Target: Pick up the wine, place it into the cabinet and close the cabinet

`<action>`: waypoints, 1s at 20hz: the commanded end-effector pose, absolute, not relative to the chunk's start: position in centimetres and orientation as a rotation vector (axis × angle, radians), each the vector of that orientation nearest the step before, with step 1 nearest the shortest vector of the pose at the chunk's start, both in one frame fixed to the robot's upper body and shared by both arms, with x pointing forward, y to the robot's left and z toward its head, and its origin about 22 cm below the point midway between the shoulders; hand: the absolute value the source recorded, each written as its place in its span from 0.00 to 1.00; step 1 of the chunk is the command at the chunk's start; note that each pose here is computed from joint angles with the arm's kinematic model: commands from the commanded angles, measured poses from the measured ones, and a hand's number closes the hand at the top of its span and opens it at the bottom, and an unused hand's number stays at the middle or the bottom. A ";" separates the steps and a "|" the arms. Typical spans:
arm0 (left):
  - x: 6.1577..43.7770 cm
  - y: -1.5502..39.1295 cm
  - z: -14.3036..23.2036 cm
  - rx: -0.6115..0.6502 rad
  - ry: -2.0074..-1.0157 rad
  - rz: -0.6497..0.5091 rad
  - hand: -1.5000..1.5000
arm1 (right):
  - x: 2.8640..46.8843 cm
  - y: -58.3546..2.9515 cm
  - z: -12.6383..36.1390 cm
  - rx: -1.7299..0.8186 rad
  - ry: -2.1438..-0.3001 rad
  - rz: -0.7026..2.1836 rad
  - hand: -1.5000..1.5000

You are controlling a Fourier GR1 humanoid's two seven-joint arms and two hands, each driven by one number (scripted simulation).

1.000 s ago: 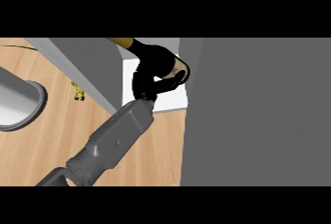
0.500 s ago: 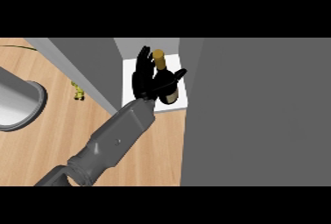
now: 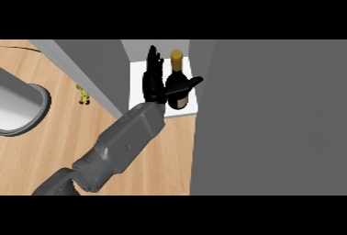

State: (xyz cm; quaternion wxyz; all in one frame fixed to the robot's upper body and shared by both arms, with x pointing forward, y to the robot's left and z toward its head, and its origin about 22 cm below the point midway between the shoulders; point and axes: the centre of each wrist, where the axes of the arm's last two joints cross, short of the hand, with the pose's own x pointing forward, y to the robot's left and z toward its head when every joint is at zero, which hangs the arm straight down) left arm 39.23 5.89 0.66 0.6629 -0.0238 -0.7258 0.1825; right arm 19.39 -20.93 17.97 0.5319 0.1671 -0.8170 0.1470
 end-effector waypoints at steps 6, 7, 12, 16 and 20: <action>39.3 5.2 1.3 -0.049 -1.724 0.363 0.00 | 19.5 -21.4 18.6 0.396 -1.944 0.344 0.00; 38.9 5.4 0.7 -0.085 -1.719 0.372 0.00 | 18.4 -21.1 17.8 0.384 -1.944 0.318 0.00; 38.7 4.0 1.9 -0.100 -1.756 0.398 0.00 | 18.9 -20.9 17.9 0.410 -1.929 0.350 0.00; 37.8 2.9 2.1 -0.174 -1.731 0.381 0.00 | 20.5 -21.0 17.6 0.385 -1.942 0.336 0.00; 36.5 2.6 1.1 -0.223 -1.721 0.366 0.00 | 18.8 -21.0 16.9 0.377 -1.917 0.323 0.00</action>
